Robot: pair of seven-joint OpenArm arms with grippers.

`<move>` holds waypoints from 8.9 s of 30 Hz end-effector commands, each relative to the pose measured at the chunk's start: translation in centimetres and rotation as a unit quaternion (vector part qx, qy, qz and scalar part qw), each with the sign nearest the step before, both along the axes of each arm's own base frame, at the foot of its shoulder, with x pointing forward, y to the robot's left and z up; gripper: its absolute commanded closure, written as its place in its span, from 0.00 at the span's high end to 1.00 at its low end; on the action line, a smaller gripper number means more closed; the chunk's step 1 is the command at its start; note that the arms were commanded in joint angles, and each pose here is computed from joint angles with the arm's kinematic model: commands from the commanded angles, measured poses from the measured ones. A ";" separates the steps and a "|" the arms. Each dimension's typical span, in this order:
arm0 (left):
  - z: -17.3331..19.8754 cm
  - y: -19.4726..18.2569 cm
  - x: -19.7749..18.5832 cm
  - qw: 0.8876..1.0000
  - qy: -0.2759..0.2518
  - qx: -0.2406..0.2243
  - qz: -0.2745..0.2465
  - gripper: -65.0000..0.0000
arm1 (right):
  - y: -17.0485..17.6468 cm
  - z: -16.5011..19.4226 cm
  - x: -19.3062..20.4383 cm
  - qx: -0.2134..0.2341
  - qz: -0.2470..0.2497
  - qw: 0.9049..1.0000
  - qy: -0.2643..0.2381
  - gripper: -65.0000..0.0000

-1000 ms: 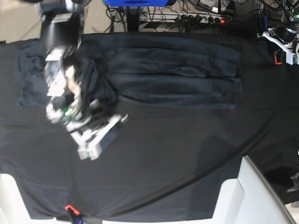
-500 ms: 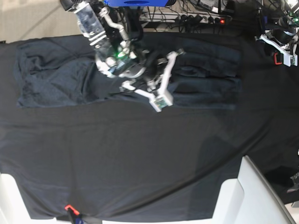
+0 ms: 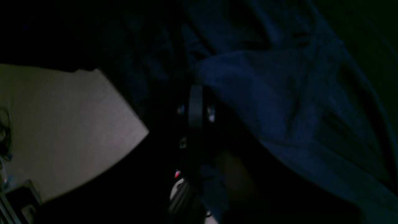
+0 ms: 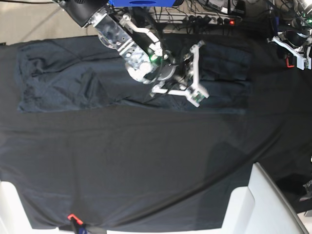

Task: Fold the T-shirt properly
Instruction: 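Carry the gathered fabric with the right gripper across the folded shirt, then lower both grippers and pinch the strip's two ends, then fold the strip end with the left gripper toward the right gripper, then press and smooth the folded stack with the right gripper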

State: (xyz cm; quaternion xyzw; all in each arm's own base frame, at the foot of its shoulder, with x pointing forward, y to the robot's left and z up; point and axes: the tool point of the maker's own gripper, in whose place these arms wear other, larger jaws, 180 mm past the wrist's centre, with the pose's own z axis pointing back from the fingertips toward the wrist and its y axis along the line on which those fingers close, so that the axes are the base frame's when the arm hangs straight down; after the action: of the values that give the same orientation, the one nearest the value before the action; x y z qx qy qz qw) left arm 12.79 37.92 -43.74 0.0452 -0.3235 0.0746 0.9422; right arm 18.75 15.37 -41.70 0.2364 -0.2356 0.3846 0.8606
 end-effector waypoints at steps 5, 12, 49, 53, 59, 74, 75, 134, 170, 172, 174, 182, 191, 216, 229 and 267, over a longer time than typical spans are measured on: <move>1.1 0.8 0.6 1.000 -0.016 0.012 -0.004 0.00 | 0.6 0.3 0.6 0.004 0.004 1.000 -0.003 0.00; 1.4 0.7 0.9 1.000 -0.022 0.012 -0.005 0.00 | -0.3 1.3 0.5 -0.021 0.017 1.000 0.000 0.52; -5.5 -13.9 8.2 0.957 0.016 -0.273 -0.098 0.87 | -9.0 -0.1 1.2 0.008 -0.131 0.991 -0.004 0.67; -5.9 -13.2 8.2 0.958 0.008 -0.277 -0.079 0.37 | -9.0 -0.1 1.2 0.007 -0.132 0.991 -0.004 0.67; -4.9 -10.6 10.1 0.963 -0.025 -0.264 -0.057 0.00 | -9.0 -0.2 0.7 0.008 -0.133 0.991 0.001 0.67; 0.8 -0.9 10.8 0.985 -0.058 -0.152 -0.062 0.00 | -11.1 -0.6 1.6 0.001 -0.170 0.986 0.004 0.67; 1.4 -1.5 10.9 0.984 -0.063 -0.147 -0.076 0.00 | -11.4 -0.7 1.8 0.000 -0.173 0.985 0.003 0.67; 1.6 -35.7 12.1 0.908 -0.032 -0.304 -0.288 0.00 | -19.5 -0.3 5.9 -0.023 -0.294 0.955 -0.020 0.67; 7.4 -29.0 13.5 0.919 -0.100 -0.208 -0.319 0.02 | -19.0 2.0 6.7 -0.007 -0.290 0.956 -0.050 0.66; 7.0 -23.8 13.2 0.944 -0.100 -0.183 -0.257 0.00 | -16.9 3.2 6.4 0.005 -0.255 0.965 -0.064 0.61; 7.1 -18.0 12.2 0.965 -0.104 -0.150 -0.191 0.00 | -14.5 3.8 5.9 0.015 -0.215 0.974 -0.071 0.46; 10.8 -2.7 7.6 0.992 -0.119 -0.027 -0.030 0.00 | -5.8 1.1 4.1 0.011 -0.098 0.995 -0.022 0.01; 8.0 -0.7 4.7 0.996 -0.082 -0.044 -0.012 0.00 | -3.9 -2.6 2.5 -0.014 -0.079 0.996 0.029 0.00; 5.0 0.2 2.5 0.996 -0.049 -0.069 0.011 0.00 | -12.7 -4.0 9.2 -0.044 -0.196 0.980 0.007 0.00; 4.9 0.1 2.5 0.996 -0.047 -0.071 0.010 0.00 | -15.1 -1.9 10.6 -0.034 -0.232 0.972 -0.016 0.00; 3.1 0.4 2.2 0.994 -0.042 -0.095 0.038 0.00 | -15.4 -4.5 12.1 -0.035 -0.271 0.961 0.031 0.00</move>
State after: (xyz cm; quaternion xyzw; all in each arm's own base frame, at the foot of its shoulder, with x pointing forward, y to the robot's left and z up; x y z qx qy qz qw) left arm 14.14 37.69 -41.85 -0.0389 -0.3338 0.1514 0.9296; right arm 29.22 -0.60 -47.67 0.1369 -0.2231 0.1369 0.9554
